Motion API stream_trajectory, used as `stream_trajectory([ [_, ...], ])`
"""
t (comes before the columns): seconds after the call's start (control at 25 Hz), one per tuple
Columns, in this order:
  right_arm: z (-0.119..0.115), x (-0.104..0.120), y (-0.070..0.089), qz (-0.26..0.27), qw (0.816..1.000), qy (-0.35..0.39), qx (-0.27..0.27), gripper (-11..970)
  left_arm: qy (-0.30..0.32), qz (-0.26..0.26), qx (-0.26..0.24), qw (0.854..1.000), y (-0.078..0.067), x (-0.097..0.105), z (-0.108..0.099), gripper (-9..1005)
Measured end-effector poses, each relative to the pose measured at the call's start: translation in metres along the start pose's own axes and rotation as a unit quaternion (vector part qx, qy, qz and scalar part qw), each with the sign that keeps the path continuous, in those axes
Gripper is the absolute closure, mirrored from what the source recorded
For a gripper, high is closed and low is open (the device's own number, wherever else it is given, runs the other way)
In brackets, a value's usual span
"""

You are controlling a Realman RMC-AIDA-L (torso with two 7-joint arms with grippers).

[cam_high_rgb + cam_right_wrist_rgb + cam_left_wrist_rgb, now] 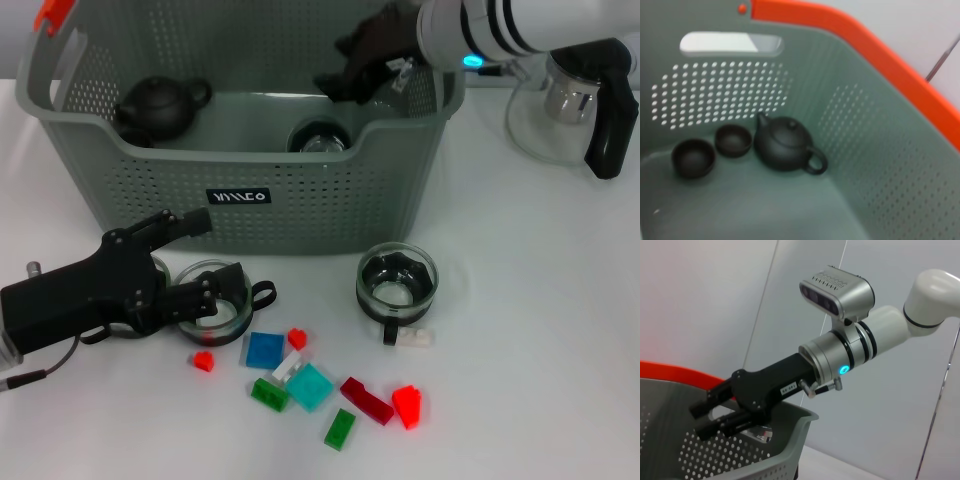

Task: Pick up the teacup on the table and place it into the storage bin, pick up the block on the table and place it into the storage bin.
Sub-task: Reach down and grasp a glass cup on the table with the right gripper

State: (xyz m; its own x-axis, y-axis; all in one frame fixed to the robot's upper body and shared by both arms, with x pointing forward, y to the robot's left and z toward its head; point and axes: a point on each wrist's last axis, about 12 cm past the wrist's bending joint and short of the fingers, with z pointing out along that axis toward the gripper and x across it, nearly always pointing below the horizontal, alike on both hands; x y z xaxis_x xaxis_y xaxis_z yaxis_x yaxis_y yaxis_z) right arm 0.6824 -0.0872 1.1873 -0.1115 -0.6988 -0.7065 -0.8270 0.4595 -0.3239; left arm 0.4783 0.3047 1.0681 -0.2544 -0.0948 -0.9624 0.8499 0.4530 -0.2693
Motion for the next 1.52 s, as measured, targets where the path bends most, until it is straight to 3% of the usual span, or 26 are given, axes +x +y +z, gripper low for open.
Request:
stream_trajectory([
  [0.32, -0.027, -0.019, -0.012, 0.019, 0.996, -0.073, 0.04, 333, 0.0, 0.0, 0.0, 1.0, 0.0, 0.0, -0.001, 65],
  [0.52, -0.05, -0.016, -0.014, 0.074, 0.984, -0.151, 0.059, 337, 0.0, 0.0, -0.001, 1.0, 0.0, 0.0, -0.001, 65],
  [0.76, -0.078, -0.014, 0.007, 0.053, 0.98, -0.187, 0.05, 341, 0.001, 0.005, -0.002, 1.0, 0.001, -0.002, -0.002, 66],
  [0.96, -0.089, -0.009, 0.016, 0.067, 0.981, -0.181, -0.002, 343, 0.002, 0.008, -0.002, 1.0, 0.002, -0.003, -0.002, 66],
  [1.28, -0.116, 0.007, 0.04, 0.049, 0.982, -0.161, -0.083, 346, 0.0, 0.009, 0.001, 1.0, 0.001, -0.003, -0.003, 66],
  [1.52, -0.143, 0.032, 0.04, 0.081, 0.98, -0.122, -0.133, 346, 0.001, 0.009, 0.007, 1.0, -0.001, -0.002, -0.003, 64],
])
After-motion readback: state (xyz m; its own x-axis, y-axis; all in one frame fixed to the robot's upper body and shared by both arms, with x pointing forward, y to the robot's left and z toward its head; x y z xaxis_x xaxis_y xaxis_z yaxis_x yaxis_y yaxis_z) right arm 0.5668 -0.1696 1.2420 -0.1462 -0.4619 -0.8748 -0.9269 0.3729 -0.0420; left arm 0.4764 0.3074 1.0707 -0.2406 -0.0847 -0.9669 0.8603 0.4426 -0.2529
